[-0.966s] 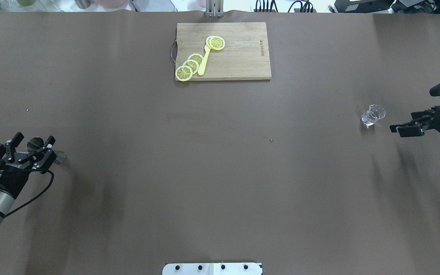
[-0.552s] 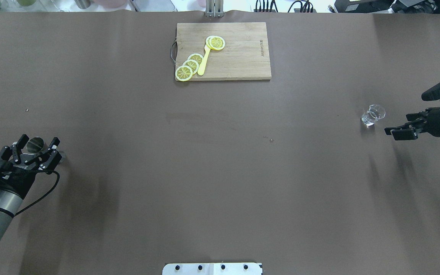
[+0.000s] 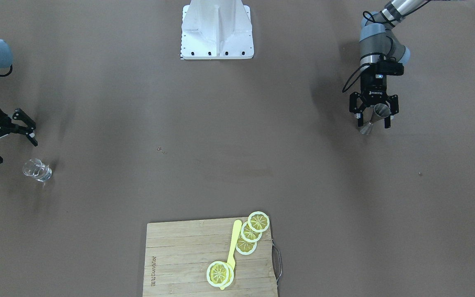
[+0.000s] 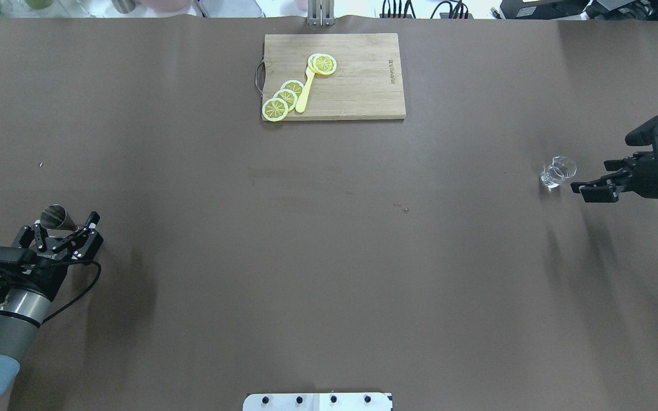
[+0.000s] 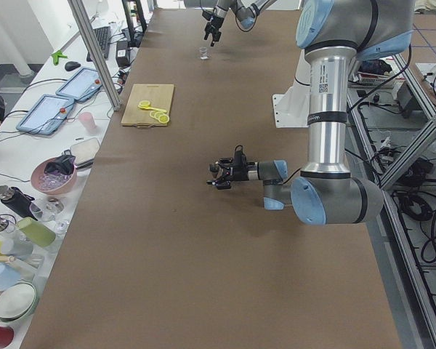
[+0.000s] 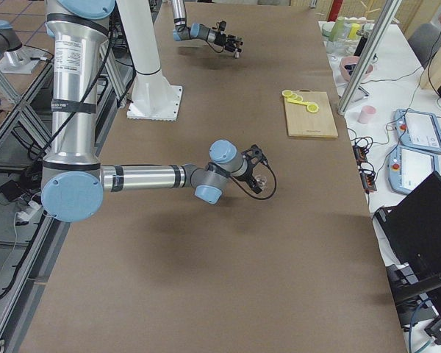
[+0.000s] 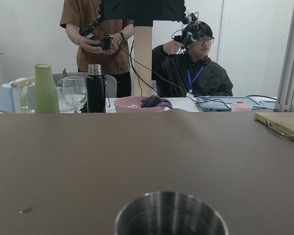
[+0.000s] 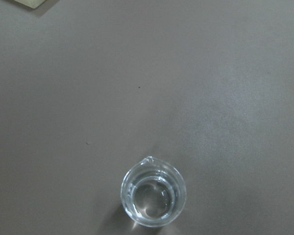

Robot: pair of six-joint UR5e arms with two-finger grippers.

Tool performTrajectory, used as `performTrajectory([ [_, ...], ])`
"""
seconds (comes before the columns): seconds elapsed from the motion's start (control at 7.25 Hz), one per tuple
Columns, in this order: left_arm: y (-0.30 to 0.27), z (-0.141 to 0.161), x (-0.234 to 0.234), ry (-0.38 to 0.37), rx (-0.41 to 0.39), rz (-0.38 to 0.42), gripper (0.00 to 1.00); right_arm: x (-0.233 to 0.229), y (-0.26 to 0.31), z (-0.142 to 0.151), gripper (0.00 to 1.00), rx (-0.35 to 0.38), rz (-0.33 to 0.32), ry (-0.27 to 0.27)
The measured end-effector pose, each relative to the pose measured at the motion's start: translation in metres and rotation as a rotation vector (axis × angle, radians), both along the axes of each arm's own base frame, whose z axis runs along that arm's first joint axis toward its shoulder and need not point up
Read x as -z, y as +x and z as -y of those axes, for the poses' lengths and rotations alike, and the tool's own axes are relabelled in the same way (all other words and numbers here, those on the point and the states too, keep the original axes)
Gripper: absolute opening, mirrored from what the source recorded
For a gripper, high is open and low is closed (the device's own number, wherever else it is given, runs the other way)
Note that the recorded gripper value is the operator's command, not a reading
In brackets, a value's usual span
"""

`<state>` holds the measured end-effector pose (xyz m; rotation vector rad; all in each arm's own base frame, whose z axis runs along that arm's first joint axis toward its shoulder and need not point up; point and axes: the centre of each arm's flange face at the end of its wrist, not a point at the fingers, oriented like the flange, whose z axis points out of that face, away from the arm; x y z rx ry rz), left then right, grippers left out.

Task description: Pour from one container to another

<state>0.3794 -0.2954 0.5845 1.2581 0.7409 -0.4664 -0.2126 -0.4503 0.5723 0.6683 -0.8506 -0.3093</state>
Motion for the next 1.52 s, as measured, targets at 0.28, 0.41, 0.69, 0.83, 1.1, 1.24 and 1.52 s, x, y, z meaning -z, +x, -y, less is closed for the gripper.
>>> performTrajectory([
  [0.28,0.001,-0.001,-0.003,-0.002,0.001,-0.001,0.74,-0.011,-0.014,0.016,1.0,0.001,-0.01,-0.015],
  [0.41,0.002,-0.001,-0.005,-0.004,0.0,-0.002,0.61,-0.009,-0.022,0.024,1.0,0.006,-0.003,-0.009],
  [0.69,0.002,-0.002,-0.01,-0.011,0.002,-0.013,0.29,-0.004,-0.03,0.028,1.0,0.008,0.03,0.012],
  [0.83,0.003,-0.002,-0.011,-0.013,0.002,-0.019,0.19,-0.008,-0.032,0.024,1.0,0.01,0.047,0.021],
  [1.1,0.003,-0.002,-0.008,-0.012,0.002,-0.028,0.15,-0.029,-0.028,0.015,1.0,0.004,0.082,0.051],
  [1.24,0.003,-0.002,-0.007,-0.011,0.001,-0.03,0.1,-0.037,-0.025,0.011,1.0,-0.009,0.096,0.068],
  [1.52,0.002,-0.002,-0.004,-0.01,0.001,-0.037,0.0,-0.04,-0.021,0.004,0.99,-0.058,0.125,0.111],
])
